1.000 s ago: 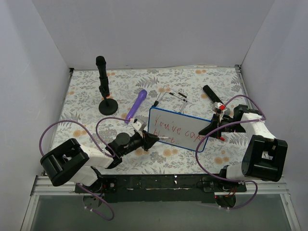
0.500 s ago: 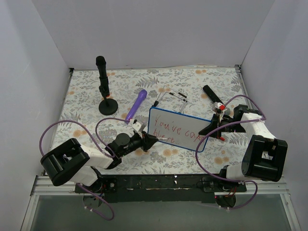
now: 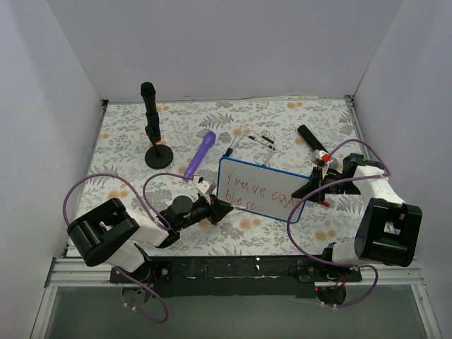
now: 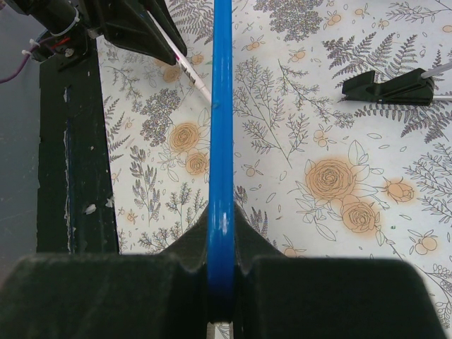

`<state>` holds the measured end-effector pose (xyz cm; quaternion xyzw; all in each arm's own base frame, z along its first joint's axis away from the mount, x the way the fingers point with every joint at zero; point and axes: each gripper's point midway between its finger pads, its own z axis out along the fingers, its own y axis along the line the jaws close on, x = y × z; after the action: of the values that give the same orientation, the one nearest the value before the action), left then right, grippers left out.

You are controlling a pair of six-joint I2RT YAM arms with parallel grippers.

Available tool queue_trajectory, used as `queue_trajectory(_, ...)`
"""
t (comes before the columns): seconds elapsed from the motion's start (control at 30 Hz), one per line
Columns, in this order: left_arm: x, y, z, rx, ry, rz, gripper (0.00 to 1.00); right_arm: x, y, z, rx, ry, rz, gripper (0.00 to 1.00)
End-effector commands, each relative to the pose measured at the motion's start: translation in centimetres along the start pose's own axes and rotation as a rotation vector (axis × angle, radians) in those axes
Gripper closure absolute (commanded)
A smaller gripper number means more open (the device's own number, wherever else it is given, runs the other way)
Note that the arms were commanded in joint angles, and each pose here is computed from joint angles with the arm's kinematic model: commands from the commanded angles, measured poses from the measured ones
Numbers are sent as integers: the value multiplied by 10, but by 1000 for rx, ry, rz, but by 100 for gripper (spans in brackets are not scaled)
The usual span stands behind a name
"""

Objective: Write a sentence on the whiteboard

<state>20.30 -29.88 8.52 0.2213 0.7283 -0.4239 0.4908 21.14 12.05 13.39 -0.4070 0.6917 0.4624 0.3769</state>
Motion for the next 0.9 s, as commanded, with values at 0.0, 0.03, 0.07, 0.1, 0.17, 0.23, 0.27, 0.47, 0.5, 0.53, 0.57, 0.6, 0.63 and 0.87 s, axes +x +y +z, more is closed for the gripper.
queue_trajectory(0.0,-12,-1,4,9,-40,9,100,13,-1,-3,15,84,-14,99)
queue_trajectory(0.03,-10,-1,4,10,-33,8,100,13,-1,-3,15,84,-14,99)
queue_trajectory(0.07,-10,-1,4,9,-32,9,100,13,-2,-3,15,84,-14,99)
queue_trajectory(0.1,-8,0,4,8,-26,7,100,13,-1,-3,15,84,-14,99)
queue_trajectory(0.17,-7,0,5,9,-20,6,100,13,-2,-4,17,84,-15,99)
queue_trajectory(0.23,-7,1,6,3,-18,5,100,14,-2,-4,16,85,-14,99)
queue_trajectory(0.27,-6,2,6,1,-15,5,100,14,-1,-3,15,86,-13,99)
queue_trajectory(0.47,-3,6,5,-22,-2,9,100,13,-2,-4,17,84,-15,99)
queue_trajectory(0.5,-5,6,5,-24,-7,12,100,13,-2,-3,16,84,-13,99)
queue_trajectory(0.53,-4,7,4,-30,-6,13,100,14,-1,-3,15,84,-13,99)
queue_trajectory(0.57,-6,8,4,-39,-12,13,100,14,-1,-3,15,86,-13,99)
queue_trajectory(0.6,-5,10,3,-45,-8,17,100,14,-2,-3,16,84,-13,99)
queue_trajectory(0.63,-7,10,2,-48,-14,19,100,14,-1,-3,15,84,-13,99)
queue_trajectory(0.87,-11,14,-2,-69,-19,28,100,13,-1,-3,16,84,-17,99)
